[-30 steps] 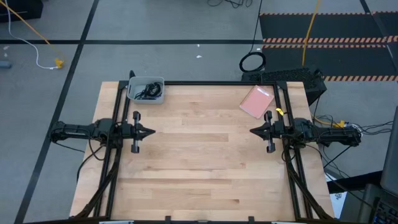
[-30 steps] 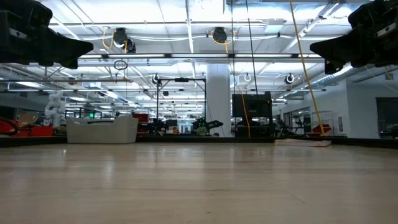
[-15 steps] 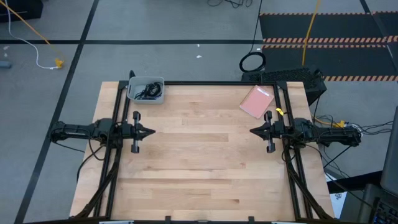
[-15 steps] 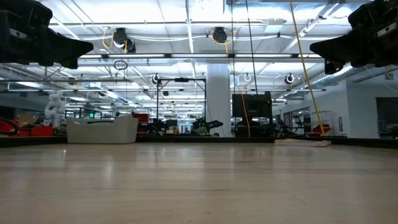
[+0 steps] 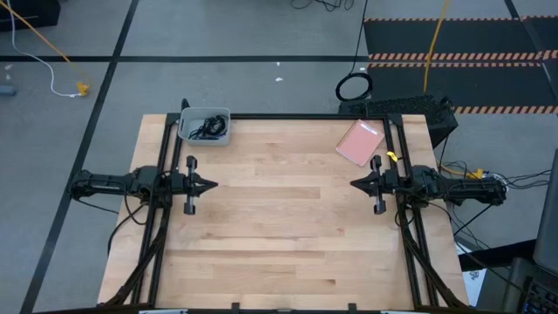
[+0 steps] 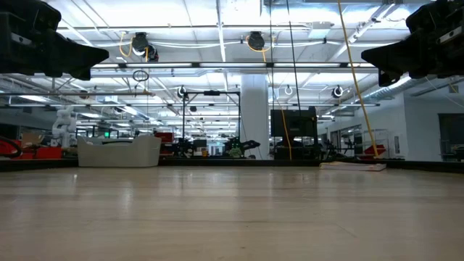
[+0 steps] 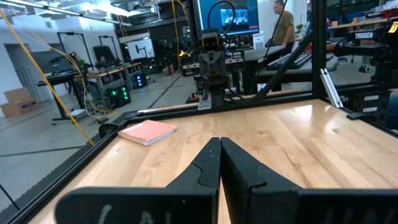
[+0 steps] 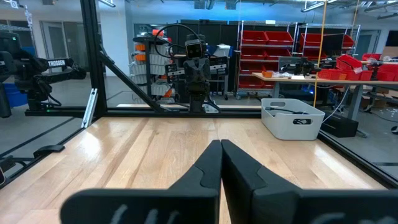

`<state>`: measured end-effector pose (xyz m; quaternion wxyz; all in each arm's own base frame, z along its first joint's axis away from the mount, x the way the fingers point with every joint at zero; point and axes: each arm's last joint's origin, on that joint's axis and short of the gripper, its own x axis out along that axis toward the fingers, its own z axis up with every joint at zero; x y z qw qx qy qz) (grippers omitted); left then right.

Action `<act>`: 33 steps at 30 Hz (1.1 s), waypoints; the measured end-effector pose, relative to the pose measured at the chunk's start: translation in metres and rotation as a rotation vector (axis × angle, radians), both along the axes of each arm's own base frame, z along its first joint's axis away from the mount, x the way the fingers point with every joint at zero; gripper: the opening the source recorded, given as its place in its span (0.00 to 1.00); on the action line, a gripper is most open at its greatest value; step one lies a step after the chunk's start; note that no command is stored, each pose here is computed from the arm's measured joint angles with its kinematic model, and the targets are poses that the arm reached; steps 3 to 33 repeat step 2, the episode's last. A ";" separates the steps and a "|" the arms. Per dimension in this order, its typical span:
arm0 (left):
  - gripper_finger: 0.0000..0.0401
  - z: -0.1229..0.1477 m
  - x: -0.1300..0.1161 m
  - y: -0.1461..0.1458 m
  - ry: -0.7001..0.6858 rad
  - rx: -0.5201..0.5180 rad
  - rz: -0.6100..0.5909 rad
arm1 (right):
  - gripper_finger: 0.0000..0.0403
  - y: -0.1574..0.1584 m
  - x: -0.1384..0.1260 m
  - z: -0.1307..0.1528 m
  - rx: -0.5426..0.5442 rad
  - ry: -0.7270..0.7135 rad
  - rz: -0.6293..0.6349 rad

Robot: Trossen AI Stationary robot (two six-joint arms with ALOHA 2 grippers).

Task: Pick and place USB-C Cables
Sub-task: Return to Home Position

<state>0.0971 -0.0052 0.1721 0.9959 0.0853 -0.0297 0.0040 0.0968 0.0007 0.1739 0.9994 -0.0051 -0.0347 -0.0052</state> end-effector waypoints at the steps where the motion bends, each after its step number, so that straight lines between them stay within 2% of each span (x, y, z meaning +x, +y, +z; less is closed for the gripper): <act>1: 0.02 0.000 0.000 0.000 0.000 0.000 0.000 | 0.00 0.000 0.000 0.000 0.000 0.000 0.000; 33: 0.02 0.000 0.000 0.000 0.000 0.000 0.000 | 0.00 0.000 0.000 0.000 0.000 -0.001 0.000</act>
